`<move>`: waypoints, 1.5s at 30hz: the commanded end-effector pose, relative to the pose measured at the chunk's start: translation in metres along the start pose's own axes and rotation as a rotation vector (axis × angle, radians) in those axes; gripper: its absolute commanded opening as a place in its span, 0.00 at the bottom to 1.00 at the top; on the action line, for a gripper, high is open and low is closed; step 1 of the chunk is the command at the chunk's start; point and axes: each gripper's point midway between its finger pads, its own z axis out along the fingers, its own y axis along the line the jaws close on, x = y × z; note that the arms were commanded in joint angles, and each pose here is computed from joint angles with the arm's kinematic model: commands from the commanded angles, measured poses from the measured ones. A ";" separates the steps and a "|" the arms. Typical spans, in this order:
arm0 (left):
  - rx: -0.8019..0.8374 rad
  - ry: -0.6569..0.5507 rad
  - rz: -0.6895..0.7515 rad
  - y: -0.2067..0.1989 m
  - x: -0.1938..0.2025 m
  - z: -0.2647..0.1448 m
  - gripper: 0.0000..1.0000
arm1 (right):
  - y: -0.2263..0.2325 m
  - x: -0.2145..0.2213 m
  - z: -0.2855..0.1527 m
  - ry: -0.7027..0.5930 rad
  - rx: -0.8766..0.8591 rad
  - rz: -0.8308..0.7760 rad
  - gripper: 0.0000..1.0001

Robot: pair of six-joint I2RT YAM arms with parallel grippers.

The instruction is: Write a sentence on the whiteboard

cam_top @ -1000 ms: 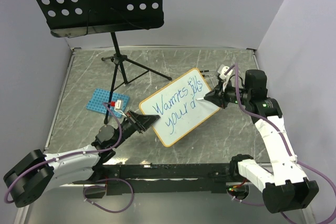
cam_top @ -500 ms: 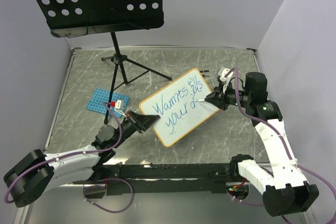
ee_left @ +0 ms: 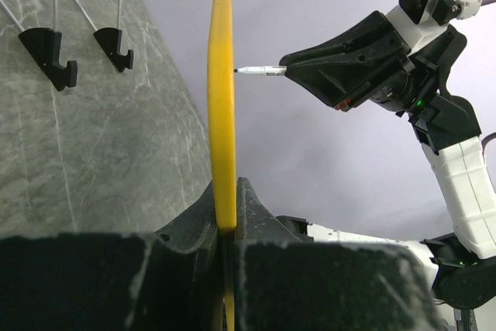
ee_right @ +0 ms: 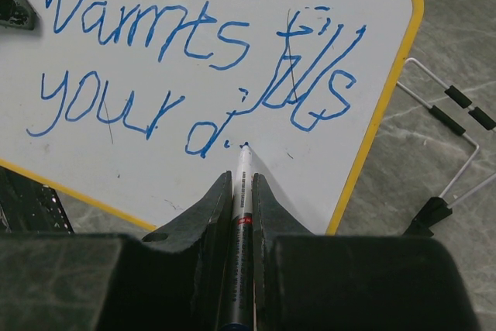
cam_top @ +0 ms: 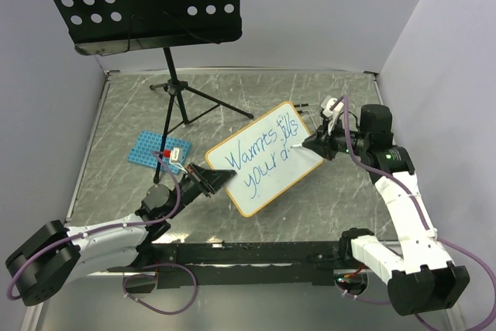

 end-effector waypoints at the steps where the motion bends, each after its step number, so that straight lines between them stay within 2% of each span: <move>1: 0.235 -0.102 -0.016 -0.067 -0.032 0.005 0.01 | -0.004 -0.011 0.003 -0.032 -0.001 -0.024 0.00; 13: 0.231 -0.103 -0.017 -0.065 -0.031 0.005 0.01 | 0.015 -0.003 0.007 -0.018 -0.107 0.003 0.00; 27: 0.229 -0.110 -0.015 -0.066 -0.033 0.003 0.01 | 0.010 0.019 0.002 0.052 -0.035 -0.006 0.00; 45: 0.228 -0.113 -0.013 -0.065 -0.033 0.001 0.01 | -0.009 -0.015 0.005 -0.015 0.014 -0.025 0.00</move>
